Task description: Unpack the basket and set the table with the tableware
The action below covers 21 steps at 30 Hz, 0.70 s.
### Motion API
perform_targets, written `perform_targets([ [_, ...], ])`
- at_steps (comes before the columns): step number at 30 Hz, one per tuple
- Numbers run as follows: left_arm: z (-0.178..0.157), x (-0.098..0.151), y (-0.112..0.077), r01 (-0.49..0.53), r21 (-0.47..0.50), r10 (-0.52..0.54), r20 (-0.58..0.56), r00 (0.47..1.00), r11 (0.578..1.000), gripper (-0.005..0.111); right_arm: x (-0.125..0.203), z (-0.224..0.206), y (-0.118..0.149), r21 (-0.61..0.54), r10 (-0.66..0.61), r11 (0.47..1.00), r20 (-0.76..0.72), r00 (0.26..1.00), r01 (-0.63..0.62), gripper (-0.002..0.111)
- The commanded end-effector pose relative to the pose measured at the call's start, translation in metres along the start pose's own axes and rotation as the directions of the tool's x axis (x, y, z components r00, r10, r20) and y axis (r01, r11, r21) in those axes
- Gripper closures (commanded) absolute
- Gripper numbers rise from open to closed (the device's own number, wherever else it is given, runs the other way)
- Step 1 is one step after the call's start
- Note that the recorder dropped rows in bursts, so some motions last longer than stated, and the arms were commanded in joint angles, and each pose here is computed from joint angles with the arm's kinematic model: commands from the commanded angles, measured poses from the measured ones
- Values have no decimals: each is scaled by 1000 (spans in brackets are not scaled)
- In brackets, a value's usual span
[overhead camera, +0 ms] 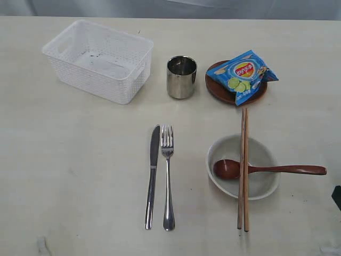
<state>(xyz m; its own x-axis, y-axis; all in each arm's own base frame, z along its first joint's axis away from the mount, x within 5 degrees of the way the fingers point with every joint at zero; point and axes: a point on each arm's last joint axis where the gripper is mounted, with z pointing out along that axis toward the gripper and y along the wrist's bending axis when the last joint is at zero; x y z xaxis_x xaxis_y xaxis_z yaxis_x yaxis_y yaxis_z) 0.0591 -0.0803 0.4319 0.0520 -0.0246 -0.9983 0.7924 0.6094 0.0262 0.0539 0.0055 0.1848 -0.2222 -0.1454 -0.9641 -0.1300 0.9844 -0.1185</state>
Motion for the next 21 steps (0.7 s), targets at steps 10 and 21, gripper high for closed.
perform_targets([
  [10,4,38,6,-62,-46,55,-125,991,997,107,1,0,0,0,3,1000,0,1000,-3,108],
  [21,-37,88,30,44,-411,-47,4,999,910,107,1,0,0,0,3,1000,0,1000,-3,108],
])
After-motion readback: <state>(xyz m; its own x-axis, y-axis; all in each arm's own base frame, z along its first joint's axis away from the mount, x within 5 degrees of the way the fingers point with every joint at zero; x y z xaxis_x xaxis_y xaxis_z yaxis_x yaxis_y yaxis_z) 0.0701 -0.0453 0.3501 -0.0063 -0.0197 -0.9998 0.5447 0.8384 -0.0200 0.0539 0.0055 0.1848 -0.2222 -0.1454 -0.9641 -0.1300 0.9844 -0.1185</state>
